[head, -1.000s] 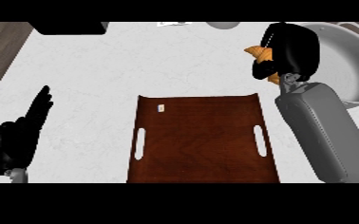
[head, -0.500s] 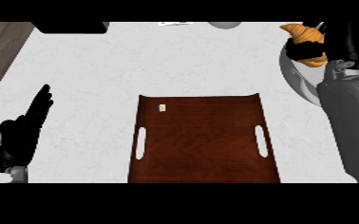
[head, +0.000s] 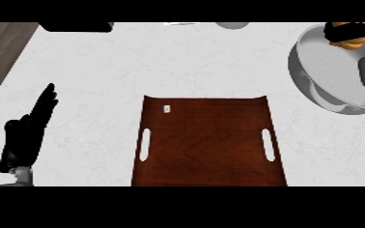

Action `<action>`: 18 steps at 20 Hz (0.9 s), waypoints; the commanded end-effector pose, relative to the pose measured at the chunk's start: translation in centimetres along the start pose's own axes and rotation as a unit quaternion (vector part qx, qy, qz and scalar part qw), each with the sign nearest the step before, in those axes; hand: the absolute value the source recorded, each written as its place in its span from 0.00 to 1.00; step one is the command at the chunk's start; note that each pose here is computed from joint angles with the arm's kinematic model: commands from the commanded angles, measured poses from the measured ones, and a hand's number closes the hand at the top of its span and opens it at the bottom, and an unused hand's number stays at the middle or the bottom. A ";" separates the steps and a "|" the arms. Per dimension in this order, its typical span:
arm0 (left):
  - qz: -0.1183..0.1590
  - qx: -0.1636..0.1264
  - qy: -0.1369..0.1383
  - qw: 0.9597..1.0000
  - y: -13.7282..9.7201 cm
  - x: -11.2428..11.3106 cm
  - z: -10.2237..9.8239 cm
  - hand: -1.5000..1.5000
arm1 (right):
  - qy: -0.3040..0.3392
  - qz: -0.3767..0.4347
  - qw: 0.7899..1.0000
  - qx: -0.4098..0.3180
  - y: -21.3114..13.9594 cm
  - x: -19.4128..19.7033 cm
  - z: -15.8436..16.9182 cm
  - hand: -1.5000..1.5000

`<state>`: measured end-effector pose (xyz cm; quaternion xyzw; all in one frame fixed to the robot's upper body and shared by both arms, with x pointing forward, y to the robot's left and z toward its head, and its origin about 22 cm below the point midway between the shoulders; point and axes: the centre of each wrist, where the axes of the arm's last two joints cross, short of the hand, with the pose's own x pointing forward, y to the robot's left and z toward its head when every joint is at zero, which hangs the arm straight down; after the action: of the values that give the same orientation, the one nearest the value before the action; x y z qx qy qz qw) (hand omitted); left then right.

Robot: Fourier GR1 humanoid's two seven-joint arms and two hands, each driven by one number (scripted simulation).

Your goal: Pick the croissant from the tray and place it in the pot

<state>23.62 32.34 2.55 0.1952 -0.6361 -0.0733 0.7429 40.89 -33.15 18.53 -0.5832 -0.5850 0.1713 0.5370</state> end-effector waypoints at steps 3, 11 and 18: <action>-0.003 -0.002 0.001 1.000 -0.1 -0.2 -0.1 0.50 | 0.004 0.001 1.000 0.000 -0.5 -4.3 -3.0 1.00; 0.001 -0.010 -0.018 1.000 -0.3 0.2 -0.7 0.50 | 0.013 0.069 0.997 0.033 0.3 -8.3 -3.4 1.00; 0.007 -0.026 -0.023 0.999 -2.4 0.9 -1.4 0.50 | 0.056 -0.004 0.996 0.064 2.2 -9.3 -2.5 0.00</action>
<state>25.14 31.19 2.60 0.1744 -0.6524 -0.0882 0.7322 41.93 -41.36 14.83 -0.5792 -0.5414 0.1901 0.5790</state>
